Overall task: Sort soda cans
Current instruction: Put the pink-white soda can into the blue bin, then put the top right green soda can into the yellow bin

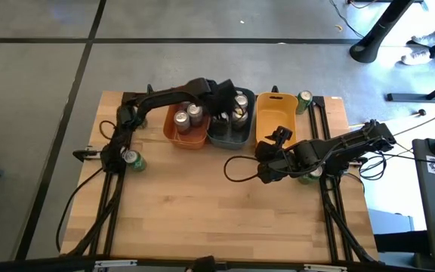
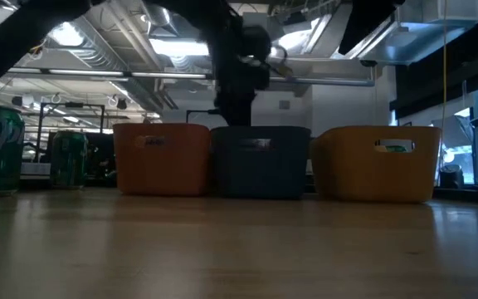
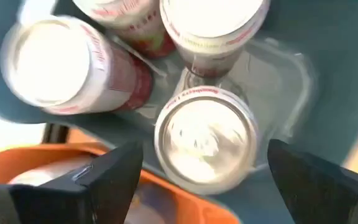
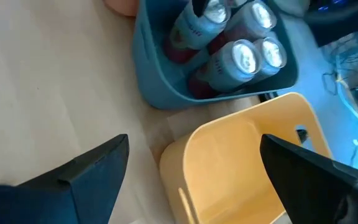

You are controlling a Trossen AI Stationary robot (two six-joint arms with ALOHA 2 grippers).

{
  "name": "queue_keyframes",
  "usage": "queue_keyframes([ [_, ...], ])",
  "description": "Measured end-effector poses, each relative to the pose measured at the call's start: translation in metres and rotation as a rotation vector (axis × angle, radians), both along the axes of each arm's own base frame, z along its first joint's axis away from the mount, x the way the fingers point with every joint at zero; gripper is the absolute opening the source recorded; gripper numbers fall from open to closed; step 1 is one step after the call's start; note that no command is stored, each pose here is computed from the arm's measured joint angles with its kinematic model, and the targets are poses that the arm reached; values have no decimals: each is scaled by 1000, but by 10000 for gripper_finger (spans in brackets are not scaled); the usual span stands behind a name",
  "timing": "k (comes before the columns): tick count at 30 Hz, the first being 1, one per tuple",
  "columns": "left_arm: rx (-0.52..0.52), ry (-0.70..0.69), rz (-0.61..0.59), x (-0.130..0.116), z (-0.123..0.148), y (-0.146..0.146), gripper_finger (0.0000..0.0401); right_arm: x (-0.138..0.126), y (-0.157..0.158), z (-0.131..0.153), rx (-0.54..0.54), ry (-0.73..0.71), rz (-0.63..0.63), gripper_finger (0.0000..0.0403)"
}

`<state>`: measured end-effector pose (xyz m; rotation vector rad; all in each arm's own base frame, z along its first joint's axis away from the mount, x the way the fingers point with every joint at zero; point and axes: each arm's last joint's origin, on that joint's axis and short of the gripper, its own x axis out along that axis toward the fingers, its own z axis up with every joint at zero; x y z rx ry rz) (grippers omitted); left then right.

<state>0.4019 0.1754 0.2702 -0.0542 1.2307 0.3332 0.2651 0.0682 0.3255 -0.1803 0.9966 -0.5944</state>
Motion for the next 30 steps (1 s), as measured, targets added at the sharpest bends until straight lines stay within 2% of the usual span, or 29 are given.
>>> queue_keyframes([
  [5, 21, -51, -5, -20, 37, -11, 331, -2, -8, 7, -56, -54, -48, 360],
  [11, 31, -91, 11, -53, 58, -22, 331, -12, -58, 16, -19, -57, -254, 360],
  [18, 77, -190, 47, -94, 44, -26, 331, -27, -138, 18, -5, 5, -512, 360],
  [21, 99, -237, 61, -106, 33, -27, 331, -35, -172, 18, -56, 42, -595, 360],
  [27, 107, -257, 80, -121, 12, -28, 331, -55, -225, 21, -104, 60, -693, 360],
  [30, 116, -274, 94, -123, 2, -24, 331, -67, -247, 22, -56, 9, -756, 360],
])
